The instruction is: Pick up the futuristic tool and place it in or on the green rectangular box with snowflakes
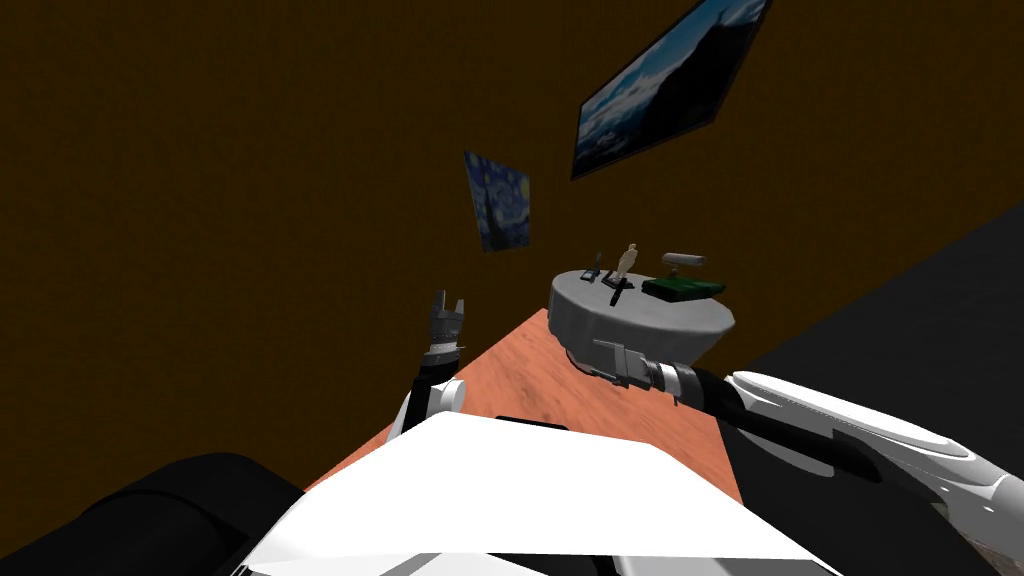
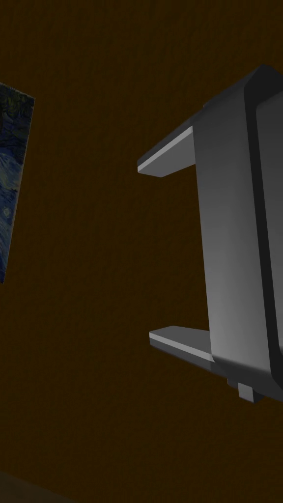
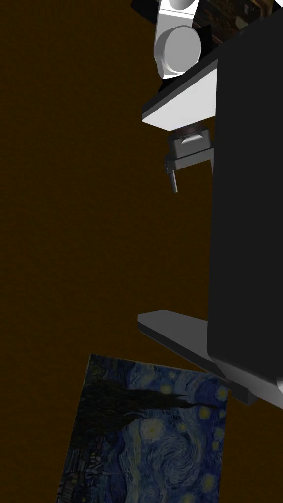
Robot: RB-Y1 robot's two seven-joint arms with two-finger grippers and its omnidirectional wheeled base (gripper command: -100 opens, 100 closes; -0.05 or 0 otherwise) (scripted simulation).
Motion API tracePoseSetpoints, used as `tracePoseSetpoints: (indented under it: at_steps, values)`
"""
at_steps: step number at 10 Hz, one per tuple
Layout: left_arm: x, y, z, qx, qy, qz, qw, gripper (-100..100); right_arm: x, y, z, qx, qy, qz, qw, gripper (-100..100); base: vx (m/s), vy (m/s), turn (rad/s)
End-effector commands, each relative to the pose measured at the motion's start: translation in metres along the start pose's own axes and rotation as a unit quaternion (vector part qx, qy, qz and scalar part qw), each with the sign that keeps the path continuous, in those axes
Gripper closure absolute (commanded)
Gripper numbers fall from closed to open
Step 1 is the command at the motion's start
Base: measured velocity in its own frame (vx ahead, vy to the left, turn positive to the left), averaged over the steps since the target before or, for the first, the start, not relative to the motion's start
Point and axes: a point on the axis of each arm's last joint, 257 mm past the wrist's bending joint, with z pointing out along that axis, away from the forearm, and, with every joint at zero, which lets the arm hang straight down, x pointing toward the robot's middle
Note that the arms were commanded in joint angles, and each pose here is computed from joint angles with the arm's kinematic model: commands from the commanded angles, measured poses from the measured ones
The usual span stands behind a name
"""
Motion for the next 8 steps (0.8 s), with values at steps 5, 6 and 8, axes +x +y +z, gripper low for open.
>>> tracePoseSetpoints:
  at_steps: [5,6,8]
  values:
    - [0.000,0.000,0.000,0.000,0.000,0.000,1.0000,0,0.046,-0.002,-0.037,-0.059,0.102,-0.091,0.9889,-100,0.027,0.008,0.123]
    - [0.000,0.000,0.000,0.000,0.000,0.000,1.0000,0,0.047,-0.004,-0.040,-0.062,0.109,-0.095,0.9875,-100,0.021,0.000,0.009]
    - [0.000,0.000,0.000,0.000,0.000,0.000,1.0000,0,0.065,-0.007,-0.061,-0.088,0.149,-0.131,0.9762,-100,0.048,0.008,0.144]
